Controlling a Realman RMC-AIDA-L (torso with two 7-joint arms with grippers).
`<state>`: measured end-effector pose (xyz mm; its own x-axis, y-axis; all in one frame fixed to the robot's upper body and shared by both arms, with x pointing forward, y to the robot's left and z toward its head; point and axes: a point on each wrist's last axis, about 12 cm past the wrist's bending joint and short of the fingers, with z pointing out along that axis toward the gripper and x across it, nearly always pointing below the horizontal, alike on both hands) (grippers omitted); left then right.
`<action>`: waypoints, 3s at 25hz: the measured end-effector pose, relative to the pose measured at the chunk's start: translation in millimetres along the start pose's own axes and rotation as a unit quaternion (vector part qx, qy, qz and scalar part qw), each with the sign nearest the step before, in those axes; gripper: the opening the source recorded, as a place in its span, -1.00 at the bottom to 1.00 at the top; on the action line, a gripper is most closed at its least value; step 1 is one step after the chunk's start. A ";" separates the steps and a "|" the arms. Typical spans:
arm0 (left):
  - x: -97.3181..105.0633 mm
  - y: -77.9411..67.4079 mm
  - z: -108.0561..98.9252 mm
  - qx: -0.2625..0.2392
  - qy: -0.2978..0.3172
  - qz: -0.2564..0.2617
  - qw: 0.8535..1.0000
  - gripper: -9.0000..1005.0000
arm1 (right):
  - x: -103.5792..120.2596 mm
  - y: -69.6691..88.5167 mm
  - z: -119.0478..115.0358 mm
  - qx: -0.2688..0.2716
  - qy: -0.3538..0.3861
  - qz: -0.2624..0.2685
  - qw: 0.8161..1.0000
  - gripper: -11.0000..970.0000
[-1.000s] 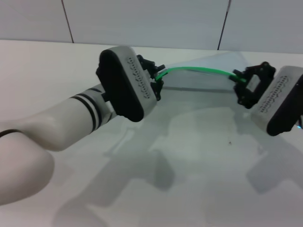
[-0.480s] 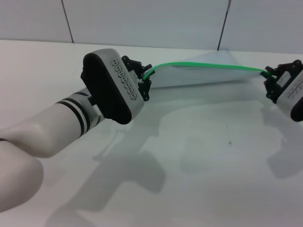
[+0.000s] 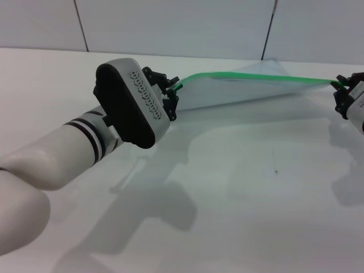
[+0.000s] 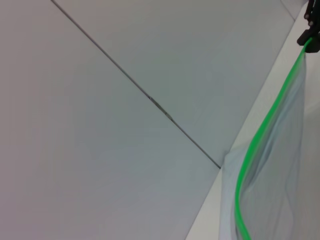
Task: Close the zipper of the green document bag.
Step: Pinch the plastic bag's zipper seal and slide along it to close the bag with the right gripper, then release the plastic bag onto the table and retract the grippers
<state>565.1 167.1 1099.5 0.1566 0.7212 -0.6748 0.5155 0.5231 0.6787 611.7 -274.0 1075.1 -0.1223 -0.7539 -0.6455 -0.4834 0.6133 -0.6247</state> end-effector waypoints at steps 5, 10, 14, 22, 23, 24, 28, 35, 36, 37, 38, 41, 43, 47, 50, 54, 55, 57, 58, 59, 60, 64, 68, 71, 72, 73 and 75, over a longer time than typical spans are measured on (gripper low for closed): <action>0.3 0.3 -0.1 -0.001 0.000 -0.001 1.000 -0.87 | -0.1 -0.5 0.9 0.000 0.001 -0.008 1.000 -0.81; 0.6 2.6 0.0 -0.007 0.000 -0.009 1.000 -0.88 | -2.3 2.7 1.6 -0.004 -0.002 -0.018 1.000 -0.81; 1.4 6.6 3.2 -0.015 0.005 -0.020 1.000 -0.88 | -5.4 0.9 2.8 0.001 -0.007 0.001 1.000 -0.81; -0.1 13.2 5.5 -0.031 0.000 -0.054 0.998 -0.82 | -20.2 -3.5 -2.4 0.017 -0.044 0.067 0.997 -0.37; -0.8 14.6 6.1 -0.033 -0.002 -0.067 0.997 -0.78 | -21.9 -3.7 -3.9 0.019 -0.050 0.074 0.996 -0.32; -1.2 15.8 6.5 -0.035 -0.003 -0.078 0.996 -0.75 | -24.9 -3.1 -5.9 0.019 -0.058 0.081 0.995 -0.28; -2.5 20.5 6.2 -0.049 -0.013 -0.102 0.994 -0.63 | -40.5 -1.8 -14.9 0.017 -0.095 0.101 0.990 -0.11; -6.9 31.7 3.0 -0.109 -0.066 -0.179 0.976 -0.15 | -54.3 -8.0 -25.8 0.011 -0.164 0.185 0.969 0.34; -4.2 36.2 0.8 -0.134 -0.088 -0.211 0.964 -0.05 | -56.0 -7.8 -26.5 0.013 -0.173 0.192 0.966 0.34; -4.2 36.2 0.8 -0.134 -0.088 -0.211 0.964 0.11 | -57.3 -6.5 -26.6 0.015 -0.179 0.197 0.964 0.34; -2.0 37.2 0.4 -0.141 -0.092 -0.220 0.961 0.27 | -59.6 -4.1 -26.4 0.016 -0.187 0.201 0.961 0.34; 5.0 38.3 -0.8 -0.156 -0.106 -0.255 0.949 0.52 | -66.7 7.1 -24.4 0.013 -0.205 0.216 0.955 0.34; 8.2 37.7 -1.4 -0.157 -0.107 -0.269 0.944 0.62 | -66.7 10.2 -24.2 0.011 -0.214 0.249 0.945 0.34; 13.6 36.0 -9.1 -0.173 -0.117 -0.284 0.936 0.67 | -62.0 14.7 -27.2 0.000 -0.245 0.309 0.919 0.34; 12.4 35.6 -15.1 -0.189 -0.137 -0.283 0.930 0.67 | -62.2 15.1 -29.0 0.004 -0.258 0.304 0.917 0.34; 12.9 36.9 -19.7 -0.205 -0.149 -0.290 0.923 0.67 | -61.9 9.8 -26.9 0.028 -0.252 0.310 0.916 0.33; 13.7 38.0 -20.5 -0.210 -0.149 -0.294 0.920 0.67 | -60.0 7.4 -26.8 0.039 -0.250 0.311 0.916 0.33; 16.8 40.9 -23.0 -0.224 -0.149 -0.305 0.913 0.67 | -53.7 2.5 -26.6 0.067 -0.243 0.312 0.916 0.33; 20.5 42.4 -25.3 -0.234 -0.147 -0.313 0.909 0.67 | -50.3 0.9 -26.5 0.078 -0.239 0.312 0.916 0.33; 23.3 43.0 -26.8 -0.240 -0.145 -0.316 0.906 0.67 | -44.6 -1.2 -26.0 0.097 -0.232 0.311 0.917 0.33; 26.7 43.1 -28.7 -0.247 -0.143 -0.318 0.904 0.66 | -39.7 -3.3 -25.8 0.116 -0.226 0.309 0.916 0.33; 35.6 42.9 -34.6 -0.266 -0.137 -0.308 0.903 0.66 | -19.0 0.8 -21.8 0.160 -0.203 0.304 0.917 0.33; 41.9 43.1 -36.8 -0.278 -0.129 -0.309 0.900 0.66 | -1.0 8.5 -18.8 0.177 -0.195 0.318 0.911 0.33; 47.1 43.0 -37.5 -0.285 -0.123 -0.312 0.898 0.66 | 4.6 11.6 -16.3 0.181 -0.191 0.322 0.909 0.33; 48.2 42.5 -37.6 -0.286 -0.122 -0.311 0.898 0.66 | 4.6 11.6 -16.3 0.181 -0.191 0.322 0.909 0.33; 48.8 42.2 -37.7 -0.287 -0.122 -0.310 0.898 0.66 | 5.1 11.3 -15.7 0.182 -0.190 0.324 0.909 0.33; 49.6 41.5 -37.0 -0.286 -0.121 -0.307 0.900 0.66 | 5.9 10.4 -15.1 0.183 -0.189 0.327 0.908 0.33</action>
<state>563.1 241.4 1104.9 0.2053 0.1327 -0.9697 0.0603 0.9872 0.1479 592.9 -275.6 1071.4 0.0604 -0.1088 -0.9922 -0.0853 0.9898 -0.1137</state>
